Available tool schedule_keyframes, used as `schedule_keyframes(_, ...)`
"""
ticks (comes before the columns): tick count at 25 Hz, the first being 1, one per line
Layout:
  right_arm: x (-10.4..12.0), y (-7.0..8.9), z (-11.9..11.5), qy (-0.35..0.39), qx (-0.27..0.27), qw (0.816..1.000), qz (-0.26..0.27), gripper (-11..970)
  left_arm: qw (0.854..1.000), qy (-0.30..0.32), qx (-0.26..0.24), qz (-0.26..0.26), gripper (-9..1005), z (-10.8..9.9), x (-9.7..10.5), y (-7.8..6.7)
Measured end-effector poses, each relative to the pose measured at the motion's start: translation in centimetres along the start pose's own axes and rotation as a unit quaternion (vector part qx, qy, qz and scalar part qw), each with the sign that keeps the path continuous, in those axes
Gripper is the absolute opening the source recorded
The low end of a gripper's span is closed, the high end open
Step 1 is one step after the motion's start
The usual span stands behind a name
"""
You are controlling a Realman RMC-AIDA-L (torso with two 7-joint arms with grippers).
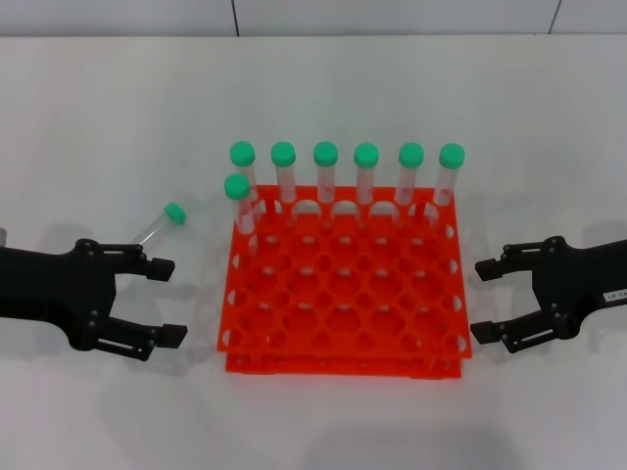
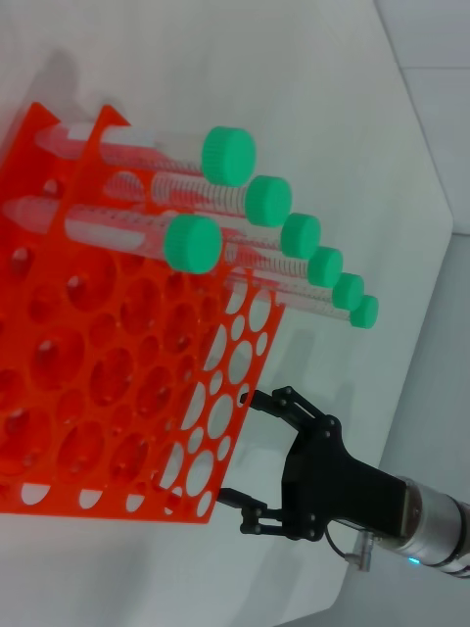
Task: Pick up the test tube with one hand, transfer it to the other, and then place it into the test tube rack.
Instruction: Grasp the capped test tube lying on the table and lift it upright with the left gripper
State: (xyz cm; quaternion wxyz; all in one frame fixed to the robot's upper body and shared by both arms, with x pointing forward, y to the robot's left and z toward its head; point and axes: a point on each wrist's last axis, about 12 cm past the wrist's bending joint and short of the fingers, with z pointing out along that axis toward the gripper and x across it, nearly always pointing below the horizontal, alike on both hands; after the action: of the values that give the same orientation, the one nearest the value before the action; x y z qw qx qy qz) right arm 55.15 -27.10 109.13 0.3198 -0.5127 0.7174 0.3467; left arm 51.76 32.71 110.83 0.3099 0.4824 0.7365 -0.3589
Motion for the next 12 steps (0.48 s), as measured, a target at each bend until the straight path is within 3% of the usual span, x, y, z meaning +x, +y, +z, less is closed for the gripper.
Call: schedule_keyframes(12, 0.07, 0.01, 0.00, 0.001, 0.001, 1.000, 0.001, 869, 1.000, -0.001, 0.000, -0.001, 883, 0.10, 0.03, -0.04)
